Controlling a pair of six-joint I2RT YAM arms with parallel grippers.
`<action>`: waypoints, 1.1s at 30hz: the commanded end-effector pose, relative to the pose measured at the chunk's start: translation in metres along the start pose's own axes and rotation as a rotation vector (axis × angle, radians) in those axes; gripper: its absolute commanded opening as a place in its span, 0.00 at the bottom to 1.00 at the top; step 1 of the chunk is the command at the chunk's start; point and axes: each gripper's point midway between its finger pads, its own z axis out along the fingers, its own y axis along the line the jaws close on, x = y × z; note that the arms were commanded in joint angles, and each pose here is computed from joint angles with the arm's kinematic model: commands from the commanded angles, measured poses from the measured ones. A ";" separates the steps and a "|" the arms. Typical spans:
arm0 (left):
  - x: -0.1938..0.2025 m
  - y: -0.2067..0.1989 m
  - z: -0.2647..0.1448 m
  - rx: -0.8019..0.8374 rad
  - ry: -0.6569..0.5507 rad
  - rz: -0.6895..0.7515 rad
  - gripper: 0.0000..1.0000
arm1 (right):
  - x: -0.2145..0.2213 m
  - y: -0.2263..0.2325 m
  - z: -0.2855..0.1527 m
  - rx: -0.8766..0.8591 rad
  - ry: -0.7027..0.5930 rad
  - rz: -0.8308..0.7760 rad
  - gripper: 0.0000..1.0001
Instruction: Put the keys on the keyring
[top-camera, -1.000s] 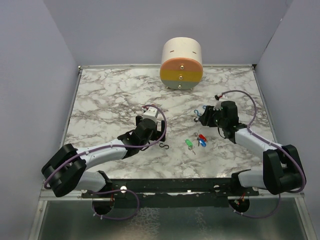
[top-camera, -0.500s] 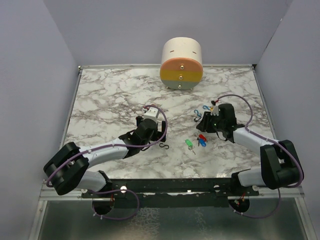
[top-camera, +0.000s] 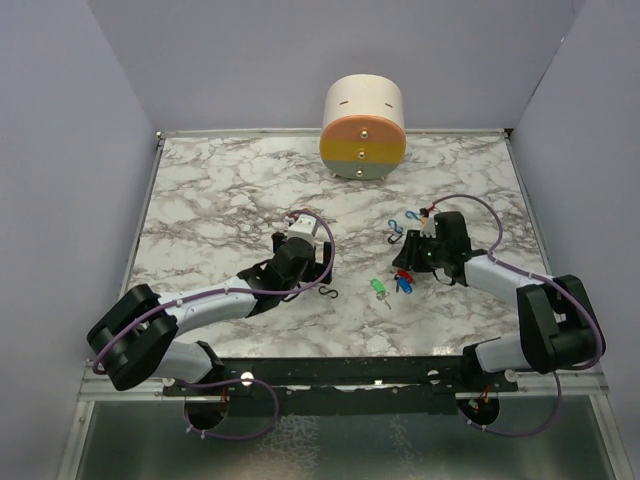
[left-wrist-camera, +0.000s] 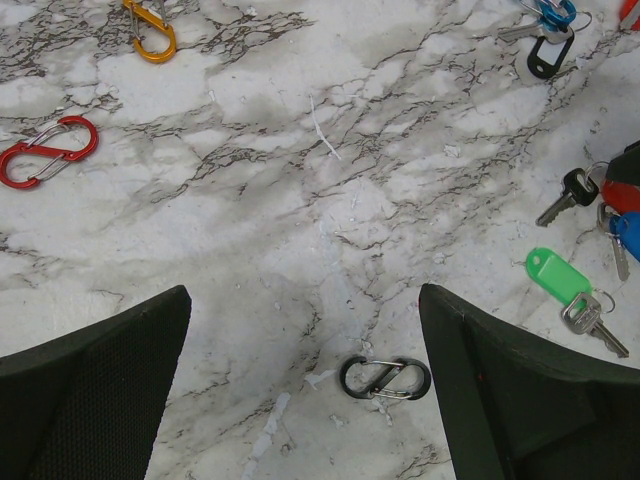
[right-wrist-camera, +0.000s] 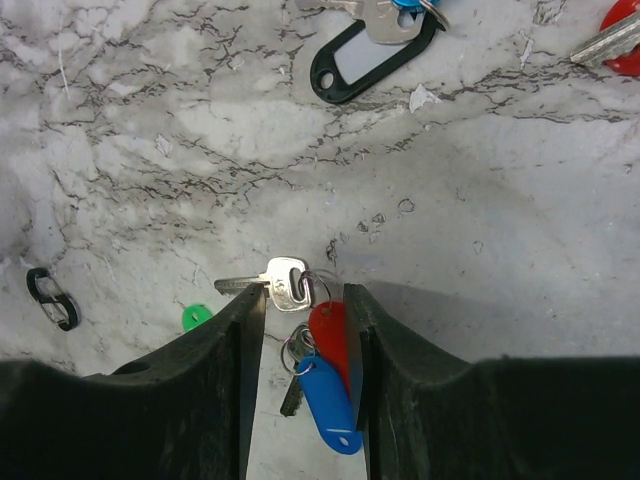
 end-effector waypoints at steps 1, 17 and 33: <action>-0.009 -0.002 -0.004 0.006 -0.020 -0.007 0.99 | 0.008 0.001 0.004 -0.017 0.035 0.011 0.37; -0.008 -0.003 -0.002 0.004 -0.017 0.001 0.99 | 0.009 0.001 0.009 -0.027 0.047 0.007 0.26; -0.013 -0.003 -0.003 -0.001 -0.028 0.012 0.99 | -0.006 0.002 0.001 -0.003 -0.009 -0.016 0.01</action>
